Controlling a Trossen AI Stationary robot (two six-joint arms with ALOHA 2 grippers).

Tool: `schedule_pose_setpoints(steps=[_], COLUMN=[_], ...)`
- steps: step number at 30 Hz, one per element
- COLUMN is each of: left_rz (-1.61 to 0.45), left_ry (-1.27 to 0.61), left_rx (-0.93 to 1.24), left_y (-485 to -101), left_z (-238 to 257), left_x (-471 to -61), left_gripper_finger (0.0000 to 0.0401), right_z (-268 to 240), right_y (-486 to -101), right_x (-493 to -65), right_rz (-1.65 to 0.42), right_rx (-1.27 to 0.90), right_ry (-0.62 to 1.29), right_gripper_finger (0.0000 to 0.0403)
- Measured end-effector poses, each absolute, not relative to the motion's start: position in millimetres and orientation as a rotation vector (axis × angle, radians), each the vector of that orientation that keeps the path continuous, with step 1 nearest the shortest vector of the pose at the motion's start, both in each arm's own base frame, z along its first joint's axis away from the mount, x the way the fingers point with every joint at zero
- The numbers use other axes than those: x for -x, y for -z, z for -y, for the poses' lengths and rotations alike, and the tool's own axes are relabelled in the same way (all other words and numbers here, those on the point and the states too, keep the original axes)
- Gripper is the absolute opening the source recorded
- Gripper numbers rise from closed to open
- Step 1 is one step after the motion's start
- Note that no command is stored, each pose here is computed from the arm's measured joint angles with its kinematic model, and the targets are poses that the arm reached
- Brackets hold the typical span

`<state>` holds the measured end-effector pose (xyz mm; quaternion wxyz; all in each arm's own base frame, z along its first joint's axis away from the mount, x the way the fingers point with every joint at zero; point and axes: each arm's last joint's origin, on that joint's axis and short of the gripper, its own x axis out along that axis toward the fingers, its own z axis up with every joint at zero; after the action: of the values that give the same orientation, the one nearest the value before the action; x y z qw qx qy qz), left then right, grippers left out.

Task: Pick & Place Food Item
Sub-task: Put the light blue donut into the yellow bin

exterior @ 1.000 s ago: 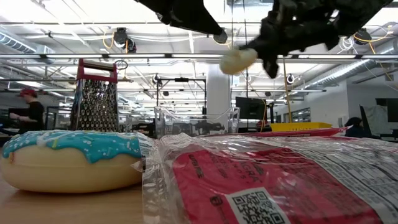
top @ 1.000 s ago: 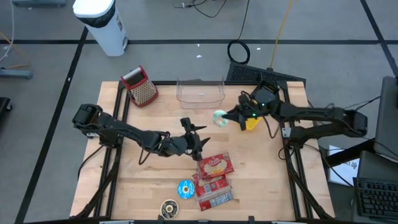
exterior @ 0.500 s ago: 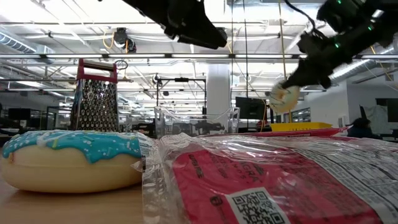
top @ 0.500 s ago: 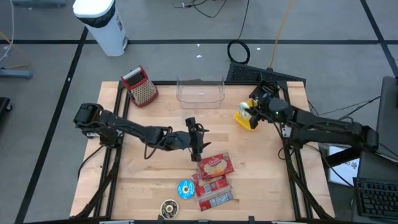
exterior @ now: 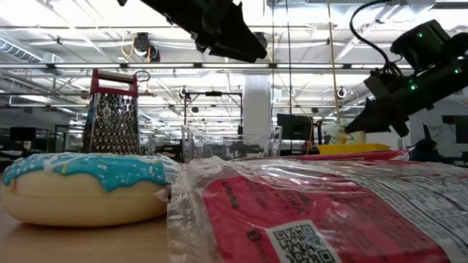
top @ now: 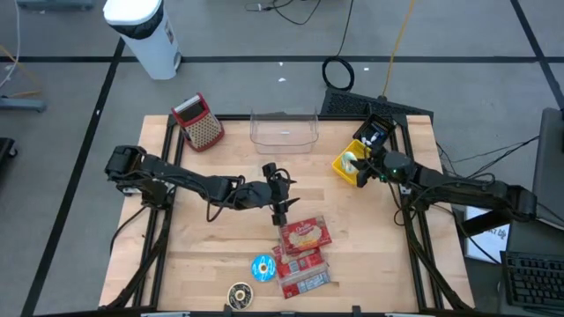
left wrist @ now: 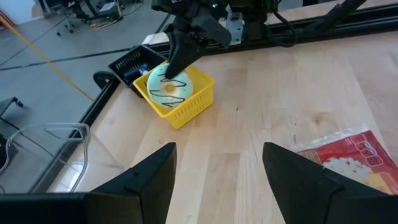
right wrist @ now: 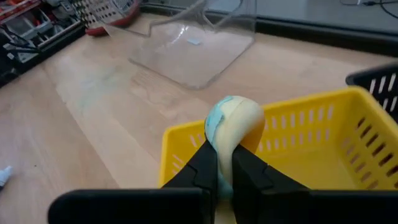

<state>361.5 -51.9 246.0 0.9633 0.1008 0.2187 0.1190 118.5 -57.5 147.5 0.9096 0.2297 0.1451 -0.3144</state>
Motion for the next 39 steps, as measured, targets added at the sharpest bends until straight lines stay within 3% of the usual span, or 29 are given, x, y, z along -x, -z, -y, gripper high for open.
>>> schedule_pose_setpoints(steps=[20,39], left_rz=[-0.443,-0.443], left_ry=[-0.246,-0.248], left_rx=[-0.21,-0.211], left_y=[-245.9,-246.0], left_z=[51.7,51.7], left_x=[-361.5,-361.5], left_gripper_finger=[0.0241,0.0241], right_z=[56.6,56.4], right_y=[-141.3,-139.6], right_x=[-116.5,-115.6], right_rz=[-0.352,-0.41], right_rx=[-0.418,-0.301], right_ry=[0.642,0.627], right_gripper_finger=[0.0038,0.0164])
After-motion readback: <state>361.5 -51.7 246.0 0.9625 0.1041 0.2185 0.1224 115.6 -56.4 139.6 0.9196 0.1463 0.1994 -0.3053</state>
